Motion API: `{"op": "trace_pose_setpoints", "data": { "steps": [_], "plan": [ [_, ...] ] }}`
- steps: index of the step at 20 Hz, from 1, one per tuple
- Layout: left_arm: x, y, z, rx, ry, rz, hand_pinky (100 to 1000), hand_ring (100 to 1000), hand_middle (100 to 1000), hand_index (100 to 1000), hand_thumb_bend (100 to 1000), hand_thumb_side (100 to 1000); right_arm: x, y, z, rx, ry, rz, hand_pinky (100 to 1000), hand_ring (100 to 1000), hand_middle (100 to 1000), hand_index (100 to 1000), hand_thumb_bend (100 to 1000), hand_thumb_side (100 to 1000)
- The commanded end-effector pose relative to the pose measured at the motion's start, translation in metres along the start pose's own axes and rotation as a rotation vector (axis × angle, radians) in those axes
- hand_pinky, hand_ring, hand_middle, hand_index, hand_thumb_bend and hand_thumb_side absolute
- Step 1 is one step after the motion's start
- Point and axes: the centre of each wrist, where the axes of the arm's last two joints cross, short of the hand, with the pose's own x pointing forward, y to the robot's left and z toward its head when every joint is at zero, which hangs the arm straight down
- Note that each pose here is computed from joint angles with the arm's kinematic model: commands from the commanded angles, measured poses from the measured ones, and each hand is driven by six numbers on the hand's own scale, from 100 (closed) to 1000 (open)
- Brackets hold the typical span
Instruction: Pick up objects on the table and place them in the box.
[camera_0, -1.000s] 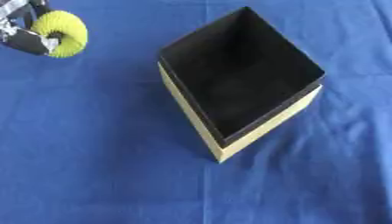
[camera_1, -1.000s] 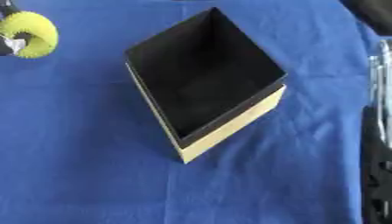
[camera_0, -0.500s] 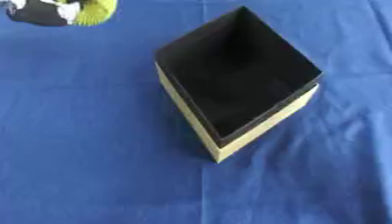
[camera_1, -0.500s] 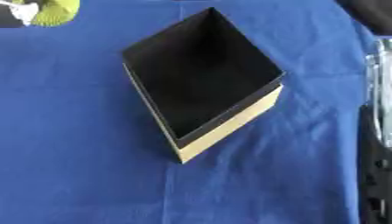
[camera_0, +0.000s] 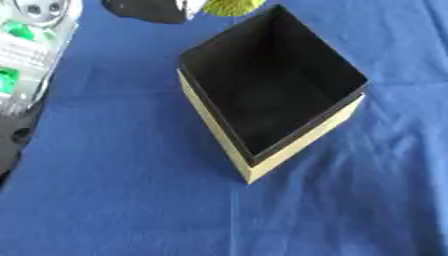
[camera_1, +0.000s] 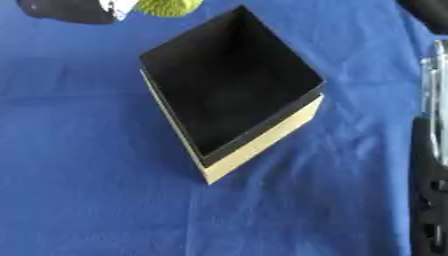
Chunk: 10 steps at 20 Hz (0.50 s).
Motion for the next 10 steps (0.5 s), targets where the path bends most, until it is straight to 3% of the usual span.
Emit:
{"op": "trace_pose_setpoints", "data": {
  "steps": [1,5,10],
  "plan": [
    [0.006,0.012,0.0,0.028,-0.02,-0.026,124,385,473,592,100,100,0.006,-0.002,-0.006,-0.013,-0.031,0.0,866,819,646,871,100,353],
    [0.039,0.006,-0.008,-0.005,-0.166,-0.015,127,390,477,593,100,100,0.005,-0.005,-0.007,-0.073,-0.007,0.005,865,817,644,871,100,357],
    [0.056,-0.023,-0.026,-0.104,-0.193,-0.001,129,397,483,594,100,100,0.005,-0.004,-0.007,-0.103,0.0,0.022,864,813,639,870,100,362]
  ]
}}
